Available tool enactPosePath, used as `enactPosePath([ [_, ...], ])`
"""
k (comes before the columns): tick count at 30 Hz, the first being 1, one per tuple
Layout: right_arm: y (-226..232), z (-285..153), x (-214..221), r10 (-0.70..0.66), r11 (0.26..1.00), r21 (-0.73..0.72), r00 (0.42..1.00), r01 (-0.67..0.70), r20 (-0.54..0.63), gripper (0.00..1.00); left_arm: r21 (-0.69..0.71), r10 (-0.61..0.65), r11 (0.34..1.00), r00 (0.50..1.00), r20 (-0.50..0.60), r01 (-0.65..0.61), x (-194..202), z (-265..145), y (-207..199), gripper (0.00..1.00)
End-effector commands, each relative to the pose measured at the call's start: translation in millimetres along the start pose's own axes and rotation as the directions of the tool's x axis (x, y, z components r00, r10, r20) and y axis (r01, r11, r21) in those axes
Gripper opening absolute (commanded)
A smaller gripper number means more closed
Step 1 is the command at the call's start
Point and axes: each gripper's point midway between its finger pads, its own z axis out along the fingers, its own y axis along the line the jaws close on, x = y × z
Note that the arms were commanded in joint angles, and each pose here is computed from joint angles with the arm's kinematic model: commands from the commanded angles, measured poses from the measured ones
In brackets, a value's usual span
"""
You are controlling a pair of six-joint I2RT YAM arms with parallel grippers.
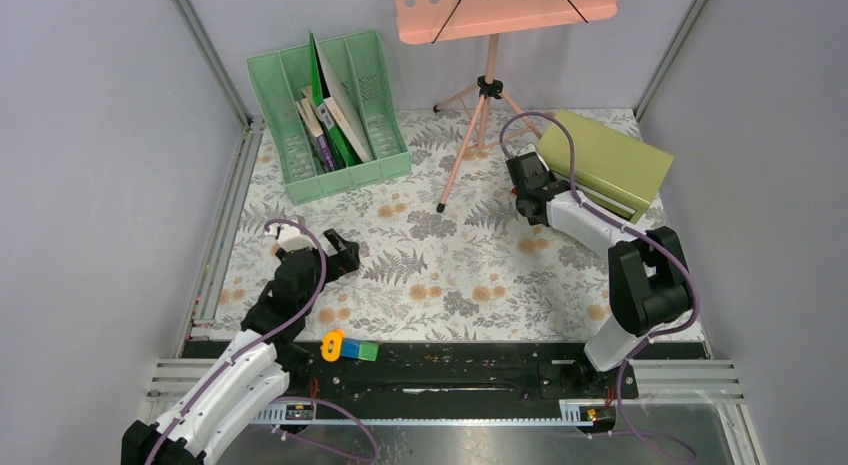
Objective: Organize the desk
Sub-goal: Place the stationery in the drawer.
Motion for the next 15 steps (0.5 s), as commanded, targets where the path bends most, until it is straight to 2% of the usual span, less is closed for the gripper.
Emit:
enactPosePath([
  [1,-25.6,-2.5,-17.0,0.063,0.992,0.105,0.998,-0.065,0.025,0.23,0.039,-0.022,0.999,0.999,0.037,0.020,-12.0,1.3,-10.2,0.99],
  [3,-26.3,-3.3,-16.4,0.070,0.992,0.107,0.997,-0.072,0.024,0.42,0.039,-0.022,0.999,0.999,0.037,0.021,-11.8,1.2,-10.2,0.99],
  [4,-26.9,-4.4,-16.0,0.077,0.991,0.106,0.997,-0.079,0.023,0.47,0.039,-0.022,0.999,0.999,0.037,0.021,-12.0,1.2,-10.0,0.99],
  [8,-29.2,-10.9,-15.5,0.115,0.989,0.091,0.993,-0.117,0.028,0.64,0.039,-0.024,0.999,0.999,0.039,0.022,-12.7,1.4,-10.0,0.99],
  [11,-30.1,-17.7,-16.5,0.157,0.985,0.064,0.987,-0.159,0.035,0.80,0.039,-0.023,0.999,0.999,0.037,0.021,-12.1,1.6,-9.9,0.99],
  [15,-21.3,-30.0,-22.3,0.218,0.975,-0.050,0.975,-0.216,0.048,0.85,0.039,-0.023,0.999,0.999,0.035,0.021,-11.7,1.8,-10.0,0.99],
])
